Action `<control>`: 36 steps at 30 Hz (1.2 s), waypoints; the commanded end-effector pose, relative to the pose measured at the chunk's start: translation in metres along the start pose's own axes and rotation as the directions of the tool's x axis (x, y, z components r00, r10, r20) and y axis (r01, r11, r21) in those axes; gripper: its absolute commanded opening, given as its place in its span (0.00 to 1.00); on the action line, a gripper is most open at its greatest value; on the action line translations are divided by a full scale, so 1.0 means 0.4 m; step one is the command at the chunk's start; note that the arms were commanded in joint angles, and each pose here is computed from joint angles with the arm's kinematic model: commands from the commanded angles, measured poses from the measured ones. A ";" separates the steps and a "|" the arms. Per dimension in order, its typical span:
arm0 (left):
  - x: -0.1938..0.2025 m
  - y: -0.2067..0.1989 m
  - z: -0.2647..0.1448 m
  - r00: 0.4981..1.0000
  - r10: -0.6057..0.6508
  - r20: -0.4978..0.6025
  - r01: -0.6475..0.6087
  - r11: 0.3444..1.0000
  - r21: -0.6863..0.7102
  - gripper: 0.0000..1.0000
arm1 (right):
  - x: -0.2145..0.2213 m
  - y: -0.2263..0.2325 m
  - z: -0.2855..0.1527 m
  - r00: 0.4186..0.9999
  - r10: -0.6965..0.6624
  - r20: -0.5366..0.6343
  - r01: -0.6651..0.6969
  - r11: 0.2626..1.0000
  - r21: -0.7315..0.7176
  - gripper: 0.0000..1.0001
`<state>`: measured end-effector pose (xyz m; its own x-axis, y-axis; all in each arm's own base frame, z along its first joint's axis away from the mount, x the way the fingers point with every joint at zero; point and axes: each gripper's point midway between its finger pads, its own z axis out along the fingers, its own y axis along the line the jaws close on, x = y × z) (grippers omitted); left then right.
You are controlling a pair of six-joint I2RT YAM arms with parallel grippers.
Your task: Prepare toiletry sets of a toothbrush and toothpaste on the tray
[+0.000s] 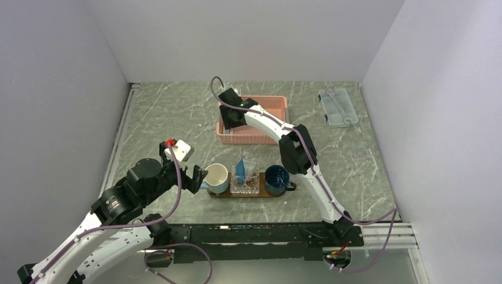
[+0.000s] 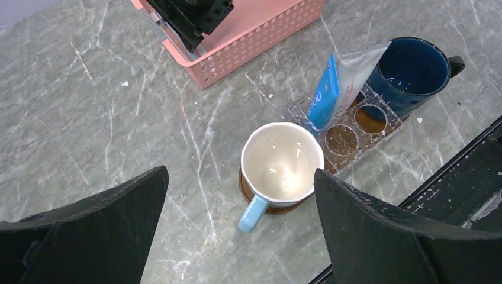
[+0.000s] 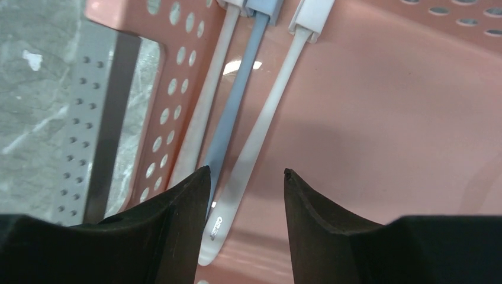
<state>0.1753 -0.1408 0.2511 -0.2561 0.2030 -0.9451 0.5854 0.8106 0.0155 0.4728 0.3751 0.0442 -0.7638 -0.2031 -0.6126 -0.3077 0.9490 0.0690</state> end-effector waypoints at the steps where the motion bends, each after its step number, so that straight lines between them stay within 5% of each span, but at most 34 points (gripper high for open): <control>1: -0.029 0.005 0.004 0.999 -0.017 0.046 0.018 1.000 -0.012 0.99 | -0.038 -0.009 0.009 0.998 0.014 0.054 -0.016 0.999 0.030 0.50; 11: -0.027 0.005 0.004 0.999 -0.017 0.043 0.018 1.000 -0.012 0.99 | 0.011 -0.063 0.020 0.999 -0.040 0.015 0.038 0.990 0.136 0.39; 23: -0.027 0.010 0.005 0.999 -0.018 0.043 0.019 1.000 -0.022 0.99 | 0.074 -0.099 0.010 0.998 -0.039 -0.045 0.044 0.991 0.123 0.00; 36: -0.022 0.019 0.012 0.999 -0.018 0.028 0.019 0.999 -0.041 0.99 | -0.023 -0.129 -0.092 0.997 -0.018 0.080 0.011 0.996 0.089 0.00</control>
<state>0.1788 -0.1379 0.2497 -0.2636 0.2034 -0.9429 0.5679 0.8229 0.0188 0.4689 0.3283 0.0276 -0.7582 -0.2183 -0.6144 -0.2631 0.9646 -0.0181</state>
